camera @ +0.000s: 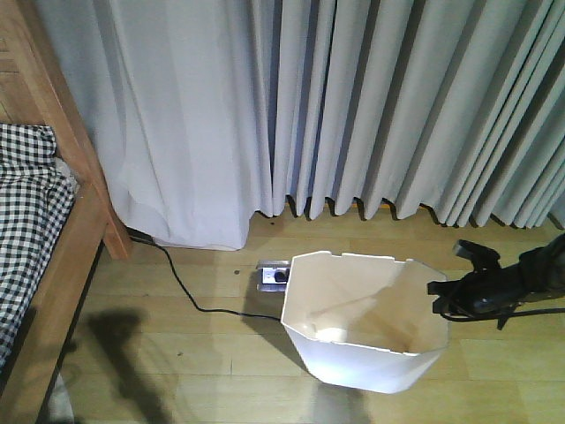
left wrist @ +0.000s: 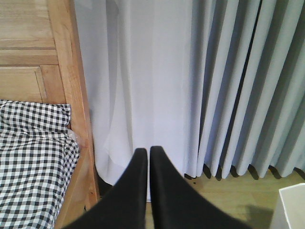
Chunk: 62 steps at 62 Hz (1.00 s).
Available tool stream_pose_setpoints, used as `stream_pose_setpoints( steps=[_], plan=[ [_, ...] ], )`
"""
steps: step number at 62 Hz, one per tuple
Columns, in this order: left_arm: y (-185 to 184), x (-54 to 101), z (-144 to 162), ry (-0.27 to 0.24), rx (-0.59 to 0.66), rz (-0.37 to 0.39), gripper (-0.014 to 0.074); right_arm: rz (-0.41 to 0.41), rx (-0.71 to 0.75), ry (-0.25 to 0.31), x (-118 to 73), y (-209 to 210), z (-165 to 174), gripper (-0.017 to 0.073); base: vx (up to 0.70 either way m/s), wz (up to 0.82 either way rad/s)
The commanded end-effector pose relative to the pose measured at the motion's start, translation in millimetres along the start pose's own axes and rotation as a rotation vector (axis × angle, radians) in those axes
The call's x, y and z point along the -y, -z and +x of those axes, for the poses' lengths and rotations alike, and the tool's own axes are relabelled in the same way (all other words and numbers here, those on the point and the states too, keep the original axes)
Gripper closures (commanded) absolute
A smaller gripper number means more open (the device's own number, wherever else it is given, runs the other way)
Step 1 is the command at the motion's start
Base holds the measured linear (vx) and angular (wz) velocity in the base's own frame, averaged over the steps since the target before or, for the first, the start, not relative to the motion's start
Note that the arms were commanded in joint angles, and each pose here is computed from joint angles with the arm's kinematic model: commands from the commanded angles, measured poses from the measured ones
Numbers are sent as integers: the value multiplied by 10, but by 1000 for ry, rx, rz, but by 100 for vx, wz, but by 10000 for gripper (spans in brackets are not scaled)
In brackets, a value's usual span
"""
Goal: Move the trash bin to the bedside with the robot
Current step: 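Lower the bin onto the floor with the right gripper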
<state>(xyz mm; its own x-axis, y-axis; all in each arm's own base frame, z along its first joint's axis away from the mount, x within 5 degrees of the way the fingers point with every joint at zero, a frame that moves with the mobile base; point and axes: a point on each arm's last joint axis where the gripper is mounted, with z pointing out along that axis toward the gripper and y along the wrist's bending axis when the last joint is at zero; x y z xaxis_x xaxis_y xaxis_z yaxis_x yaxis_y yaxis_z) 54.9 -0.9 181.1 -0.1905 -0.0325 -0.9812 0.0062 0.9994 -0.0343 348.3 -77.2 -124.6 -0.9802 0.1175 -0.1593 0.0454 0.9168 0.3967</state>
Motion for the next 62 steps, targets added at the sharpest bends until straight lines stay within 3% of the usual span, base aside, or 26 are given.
stream_pose_setpoints(
  steps=[1,35,62],
  plan=[
    [-6,3,-7,6,63,8,599,-164,11,60,-221,104,-274,555,0,0],
    [-6,3,-7,6,63,8,599,-179,-33,81,-174,-750,-527,543,0,0],
    [-6,3,-7,6,63,8,599,-166,-57,112,-104,-978,-515,529,0,0]
  ],
)
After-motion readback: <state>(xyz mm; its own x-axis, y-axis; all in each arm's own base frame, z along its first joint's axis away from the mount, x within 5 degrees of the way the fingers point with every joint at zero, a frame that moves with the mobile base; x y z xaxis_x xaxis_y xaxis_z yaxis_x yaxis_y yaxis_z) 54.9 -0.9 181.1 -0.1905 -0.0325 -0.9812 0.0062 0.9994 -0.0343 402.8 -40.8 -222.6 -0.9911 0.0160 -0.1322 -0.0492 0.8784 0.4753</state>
